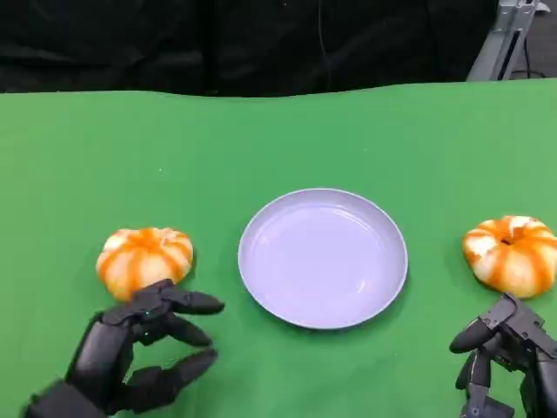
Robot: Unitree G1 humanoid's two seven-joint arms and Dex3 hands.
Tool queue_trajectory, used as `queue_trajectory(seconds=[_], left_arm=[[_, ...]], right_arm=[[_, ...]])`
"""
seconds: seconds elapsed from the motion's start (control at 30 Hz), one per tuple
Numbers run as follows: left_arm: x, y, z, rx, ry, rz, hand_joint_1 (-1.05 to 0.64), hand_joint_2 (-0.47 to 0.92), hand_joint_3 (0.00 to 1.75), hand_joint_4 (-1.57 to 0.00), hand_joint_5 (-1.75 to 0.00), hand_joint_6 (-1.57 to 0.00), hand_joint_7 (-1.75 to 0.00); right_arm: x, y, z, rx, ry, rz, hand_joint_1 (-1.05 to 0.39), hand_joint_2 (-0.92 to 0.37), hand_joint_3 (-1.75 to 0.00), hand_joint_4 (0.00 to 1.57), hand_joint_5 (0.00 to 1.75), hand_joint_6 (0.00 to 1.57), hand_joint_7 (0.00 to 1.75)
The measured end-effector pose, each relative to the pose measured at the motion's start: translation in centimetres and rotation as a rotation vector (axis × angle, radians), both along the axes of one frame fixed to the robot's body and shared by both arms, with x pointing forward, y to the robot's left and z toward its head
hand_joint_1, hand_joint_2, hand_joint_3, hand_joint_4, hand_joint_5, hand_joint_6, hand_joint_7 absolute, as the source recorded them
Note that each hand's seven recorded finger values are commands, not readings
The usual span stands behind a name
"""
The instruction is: Grasp the bread from the table and place it into the plate.
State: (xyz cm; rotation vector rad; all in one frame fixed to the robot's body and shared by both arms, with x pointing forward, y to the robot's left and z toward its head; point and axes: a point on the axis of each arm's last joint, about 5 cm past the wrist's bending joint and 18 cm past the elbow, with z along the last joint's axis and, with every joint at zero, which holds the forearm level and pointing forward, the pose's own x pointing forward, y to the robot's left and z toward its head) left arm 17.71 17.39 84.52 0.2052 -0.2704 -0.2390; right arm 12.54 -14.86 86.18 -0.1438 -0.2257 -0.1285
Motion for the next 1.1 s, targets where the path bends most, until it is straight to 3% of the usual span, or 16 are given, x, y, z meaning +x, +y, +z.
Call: queue_trajectory(seconds=[0.33,0.37,0.47,0.5,0.57,0.67,0.77,0.8,0.87,1.07,1.1], left_arm=[[0.3,-0.2,0.2,0.074,-0.044,0.013,-0.8,0.92,0.37,-0.23,-1.05,-0.32,-0.57],[0.3,-0.2,0.2,0.075,-0.045,0.012,-0.83,0.92,0.42,-0.09,-0.93,-0.16,-0.5],[0.7,0.4,0.7,0.232,-0.093,0.006,-0.85,0.92,0.44,-0.01,-0.85,-0.06,-0.45],[1.0,0.7,1.2,0.281,-0.123,0.009,-0.87,0.92,0.47,0.0,-0.55,-0.03,-0.3],[1.9,1.1,2.1,0.385,-0.181,0.019,-0.87,0.92,0.47,0.0,-0.31,-0.02,-0.23],[2.9,1.3,3.1,0.506,-0.225,0.032,-0.87,0.92,0.47,0.0,-0.24,-0.01,-0.21],[3.0,1.1,3.1,0.529,-0.23,0.037,-0.87,0.92,0.47,0.0,-0.23,-0.01,-0.21],[3.0,1.0,3.0,0.532,-0.227,0.034,-0.86,0.92,0.45,0.0,-0.1,0.0,-0.17],[3.1,0.9,3.3,0.582,-0.23,0.033,-0.86,0.92,0.44,0.0,-0.03,0.0,-0.16],[3.3,1.2,3.9,0.669,-0.23,0.048,-0.86,0.92,0.44,0.0,0.0,0.0,-0.15],[3.3,1.1,3.9,0.67,-0.229,0.044,-0.79,0.92,0.33,0.0,0.0,-0.02,-0.15]], right_arm=[[0.1,0.1,0.06,0.002,-0.005,0.002,-0.36,-0.51,-1.53,0.85,1.75,0.59,1.75],[0.1,0.1,0.06,0.002,-0.005,0.002,-0.37,-0.51,-1.53,0.85,1.75,0.6,1.75],[0.2,0.1,0.03,0.005,-0.004,0.002,-0.37,-0.51,-1.53,0.85,1.75,0.6,1.75],[0.2,0.2,0.02,0.006,-0.004,0.003,-0.38,-0.51,-1.52,0.86,1.75,0.6,1.75],[0.3,0.2,0.0,0.007,-0.004,0.005,-0.39,-0.51,-1.52,0.86,1.75,0.61,1.75],[0.3,0.3,-0.16,0.01,0.002,0.007,-0.39,-0.51,-1.52,0.86,1.75,0.61,1.75],[0.3,0.3,-0.17,0.01,-0.002,0.006,-0.38,-0.51,-1.51,0.86,1.75,0.61,1.75],[0.3,0.3,-0.17,0.01,-0.003,0.007,-0.38,-0.52,-1.51,0.87,1.75,0.61,1.75],[0.4,0.3,-0.16,0.01,-0.003,0.006,-0.38,-0.52,-1.52,0.87,1.75,0.61,1.75],[0.4,0.3,-0.15,0.011,-0.003,0.007,-0.38,-0.51,-1.52,0.87,1.75,0.61,1.75],[0.4,0.3,-0.15,0.011,-0.003,0.007,-0.38,-0.51,-1.52,0.87,1.75,0.61,1.75]])
